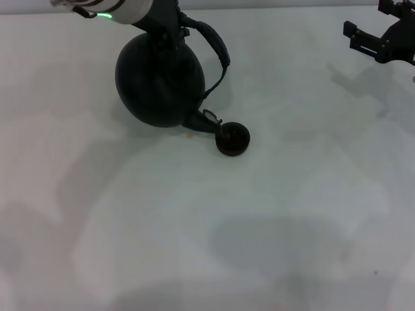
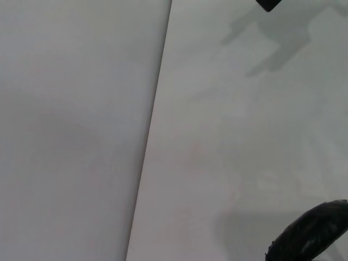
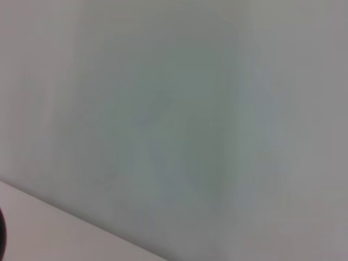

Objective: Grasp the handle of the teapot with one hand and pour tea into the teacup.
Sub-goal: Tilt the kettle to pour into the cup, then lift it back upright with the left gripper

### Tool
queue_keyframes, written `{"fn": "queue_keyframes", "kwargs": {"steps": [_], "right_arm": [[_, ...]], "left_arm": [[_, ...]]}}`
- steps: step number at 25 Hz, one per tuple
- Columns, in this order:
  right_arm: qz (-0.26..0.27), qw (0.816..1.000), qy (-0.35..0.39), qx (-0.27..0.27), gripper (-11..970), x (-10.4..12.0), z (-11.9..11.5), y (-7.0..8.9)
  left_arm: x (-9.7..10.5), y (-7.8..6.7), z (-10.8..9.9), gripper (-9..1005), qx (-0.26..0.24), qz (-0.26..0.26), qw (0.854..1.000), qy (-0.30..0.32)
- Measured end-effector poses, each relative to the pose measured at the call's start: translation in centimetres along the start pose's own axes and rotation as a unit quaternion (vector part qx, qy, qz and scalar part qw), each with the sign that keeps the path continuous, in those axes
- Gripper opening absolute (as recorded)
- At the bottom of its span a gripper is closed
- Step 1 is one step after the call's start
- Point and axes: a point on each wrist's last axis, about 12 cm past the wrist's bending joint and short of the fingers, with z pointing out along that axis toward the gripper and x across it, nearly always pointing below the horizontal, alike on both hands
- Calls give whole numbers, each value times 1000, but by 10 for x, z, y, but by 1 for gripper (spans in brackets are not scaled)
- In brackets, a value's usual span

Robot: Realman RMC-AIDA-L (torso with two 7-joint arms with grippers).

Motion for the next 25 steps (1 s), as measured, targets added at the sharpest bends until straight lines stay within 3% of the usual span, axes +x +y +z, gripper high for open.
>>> {"fn": "queue_keyframes", "kwargs": {"steps": [25], "right_arm": [[-2,1000,7,1,856,0,7,1]], "left_arm": [[-5,6,2,142,-7,7,1000,8]]}}
